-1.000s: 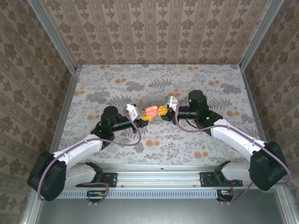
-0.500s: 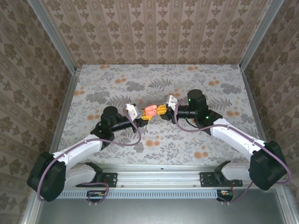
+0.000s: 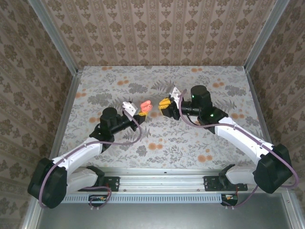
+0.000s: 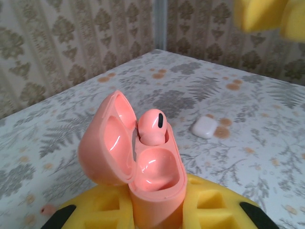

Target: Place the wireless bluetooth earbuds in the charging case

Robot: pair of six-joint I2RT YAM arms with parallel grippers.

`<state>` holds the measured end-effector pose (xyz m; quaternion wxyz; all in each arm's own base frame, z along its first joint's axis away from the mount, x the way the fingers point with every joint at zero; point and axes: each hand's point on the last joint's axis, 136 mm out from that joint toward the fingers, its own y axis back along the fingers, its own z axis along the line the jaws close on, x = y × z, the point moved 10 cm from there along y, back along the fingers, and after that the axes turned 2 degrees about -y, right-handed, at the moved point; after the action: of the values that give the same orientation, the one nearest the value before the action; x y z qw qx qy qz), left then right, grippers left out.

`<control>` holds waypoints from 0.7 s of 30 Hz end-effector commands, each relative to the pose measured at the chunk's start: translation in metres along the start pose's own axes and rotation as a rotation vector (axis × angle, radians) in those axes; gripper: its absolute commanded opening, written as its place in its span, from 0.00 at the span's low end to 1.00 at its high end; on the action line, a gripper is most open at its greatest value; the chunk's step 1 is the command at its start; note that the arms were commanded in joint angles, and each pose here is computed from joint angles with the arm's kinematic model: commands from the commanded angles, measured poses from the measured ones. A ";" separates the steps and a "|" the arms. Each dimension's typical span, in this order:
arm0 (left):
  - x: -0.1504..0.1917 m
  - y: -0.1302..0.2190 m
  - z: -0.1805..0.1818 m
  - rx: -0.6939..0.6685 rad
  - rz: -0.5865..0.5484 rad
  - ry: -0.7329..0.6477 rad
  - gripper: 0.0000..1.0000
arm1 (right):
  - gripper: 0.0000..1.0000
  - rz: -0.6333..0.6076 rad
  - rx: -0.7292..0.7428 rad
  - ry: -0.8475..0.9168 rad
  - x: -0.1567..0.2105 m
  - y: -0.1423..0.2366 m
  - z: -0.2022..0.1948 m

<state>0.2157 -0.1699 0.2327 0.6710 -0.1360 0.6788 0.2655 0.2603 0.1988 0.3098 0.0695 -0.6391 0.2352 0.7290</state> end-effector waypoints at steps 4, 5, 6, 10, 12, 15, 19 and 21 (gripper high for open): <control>0.006 0.012 0.021 -0.200 0.047 0.110 0.14 | 0.25 0.091 0.175 -0.333 -0.011 -0.016 -0.018; 0.008 0.014 0.024 -0.223 0.057 0.127 0.14 | 0.25 0.111 0.197 -0.367 -0.009 -0.021 -0.021; 0.010 0.016 0.029 -0.256 0.070 0.146 0.14 | 0.25 0.130 0.218 -0.402 -0.007 -0.026 -0.025; 0.018 0.027 0.044 -0.335 0.080 0.199 0.14 | 0.25 0.197 0.295 -0.498 0.000 -0.043 -0.038; 0.022 0.032 0.049 -0.375 0.079 0.220 0.14 | 0.26 0.229 0.332 -0.549 0.003 -0.051 -0.046; 0.026 0.040 0.056 -0.434 0.084 0.246 0.13 | 0.27 0.293 0.372 -0.623 0.008 -0.068 -0.058; 0.031 0.050 0.066 -0.501 0.104 0.266 0.13 | 0.29 0.383 0.418 -0.727 0.015 -0.089 -0.071; 0.034 0.055 0.071 -0.528 0.118 0.278 0.13 | 0.30 0.416 0.448 -0.791 0.019 -0.102 -0.079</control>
<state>0.2437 -0.0904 0.2136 0.5188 -0.2844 0.6795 0.4339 0.3647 0.2474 0.2702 0.1371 -0.3006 0.4260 0.8423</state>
